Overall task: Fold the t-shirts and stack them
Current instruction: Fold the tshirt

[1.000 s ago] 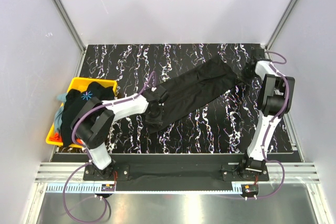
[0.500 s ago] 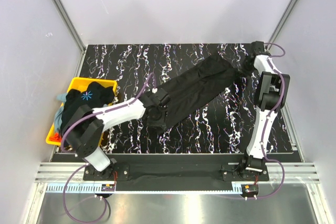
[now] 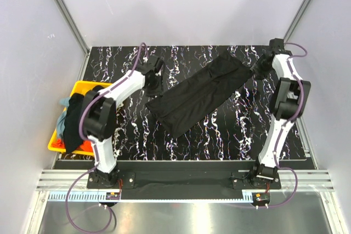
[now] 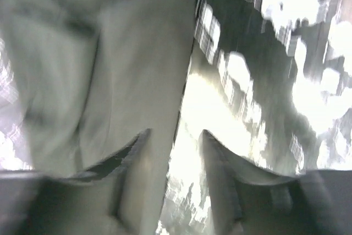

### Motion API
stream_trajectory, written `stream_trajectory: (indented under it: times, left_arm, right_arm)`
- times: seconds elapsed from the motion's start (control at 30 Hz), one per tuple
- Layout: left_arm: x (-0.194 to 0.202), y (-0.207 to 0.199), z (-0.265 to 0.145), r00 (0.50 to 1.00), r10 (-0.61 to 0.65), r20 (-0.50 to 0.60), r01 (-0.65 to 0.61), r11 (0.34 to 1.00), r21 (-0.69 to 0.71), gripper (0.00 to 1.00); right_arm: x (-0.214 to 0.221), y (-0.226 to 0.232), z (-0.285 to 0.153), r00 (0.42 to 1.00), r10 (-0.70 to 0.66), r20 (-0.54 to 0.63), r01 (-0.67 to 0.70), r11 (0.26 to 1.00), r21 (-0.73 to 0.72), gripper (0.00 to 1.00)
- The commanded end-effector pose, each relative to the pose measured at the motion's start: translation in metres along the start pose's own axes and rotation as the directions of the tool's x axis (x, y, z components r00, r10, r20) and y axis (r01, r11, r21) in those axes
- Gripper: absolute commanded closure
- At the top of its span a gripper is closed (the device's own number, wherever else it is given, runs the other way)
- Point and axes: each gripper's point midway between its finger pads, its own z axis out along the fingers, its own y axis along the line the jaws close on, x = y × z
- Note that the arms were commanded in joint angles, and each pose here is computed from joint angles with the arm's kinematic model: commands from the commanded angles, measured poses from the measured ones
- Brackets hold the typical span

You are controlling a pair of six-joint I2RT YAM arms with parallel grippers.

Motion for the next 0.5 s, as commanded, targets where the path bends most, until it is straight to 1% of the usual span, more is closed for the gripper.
stream_trajectory:
  times: [0.0, 0.03, 0.07, 0.1, 0.13, 0.17, 0.23, 0.27, 0.33, 0.37, 0.4, 0.47]
  left_arm:
    - [0.009, 0.011, 0.019, 0.993, 0.088, -0.073, -0.093, 0.993, -0.066, 0.60]
    - [0.011, 0.019, 0.023, 0.993, 0.087, -0.075, -0.095, 0.990, -0.105, 0.59]
    - [0.011, 0.023, 0.025, 0.993, 0.086, -0.076, -0.095, 0.988, -0.125, 0.53]
    - [0.013, 0.028, 0.029, 0.993, 0.085, -0.081, -0.096, 0.984, -0.149, 0.50]
    - [0.011, 0.034, 0.031, 0.994, 0.082, -0.079, -0.094, 0.981, -0.172, 0.50]
    - [0.013, 0.035, 0.036, 0.992, 0.086, -0.088, -0.101, 0.979, -0.175, 0.50]
    - [0.014, 0.037, 0.040, 0.990, 0.096, -0.099, -0.113, 0.977, -0.183, 0.51]
    - [0.016, 0.038, 0.042, 0.990, 0.096, -0.108, -0.115, 0.976, -0.185, 0.53]
    - [0.031, 0.045, 0.048, 0.986, 0.079, -0.146, -0.108, 0.973, -0.205, 0.56]
    - [0.037, 0.048, 0.049, 0.986, 0.067, -0.154, -0.099, 0.972, -0.212, 0.56]
    - [0.051, 0.052, 0.049, 0.982, 0.055, -0.180, -0.094, 0.972, -0.217, 0.56]
    - [0.070, 0.052, 0.046, 0.979, 0.019, -0.203, -0.062, 0.976, -0.209, 0.55]
  right_arm:
    - [0.016, 0.032, -0.065, 0.999, 0.054, 0.000, -0.053, 0.986, -0.160, 0.48]
    - [0.017, 0.042, -0.089, 0.998, 0.054, 0.033, -0.046, 0.978, -0.204, 0.46]
    - [0.038, 0.035, -0.085, 0.998, 0.064, -0.008, -0.064, 0.976, -0.206, 0.45]
    - [0.042, 0.047, -0.092, 0.998, 0.067, -0.005, -0.066, 0.960, -0.272, 0.42]
    - [0.047, 0.054, -0.108, 0.998, 0.062, 0.010, -0.056, 0.950, -0.308, 0.42]
    - [0.071, 0.058, -0.104, 0.999, 0.042, -0.030, -0.049, 0.951, -0.307, 0.42]
    - [0.093, 0.070, -0.110, 0.999, 0.014, -0.050, -0.029, 0.945, -0.326, 0.43]
    - [0.119, 0.073, -0.104, 0.995, -0.011, -0.097, -0.021, 0.948, -0.318, 0.44]
    - [0.135, 0.073, -0.103, 0.995, -0.024, -0.102, -0.008, 0.953, -0.304, 0.45]
    - [0.144, 0.063, -0.098, 0.993, -0.014, -0.115, -0.018, 0.961, -0.275, 0.45]
    - [0.154, 0.067, -0.097, 0.993, -0.025, -0.115, -0.007, 0.963, -0.269, 0.46]
    - [0.160, 0.058, -0.093, 0.993, -0.027, -0.119, -0.003, 0.969, -0.247, 0.46]
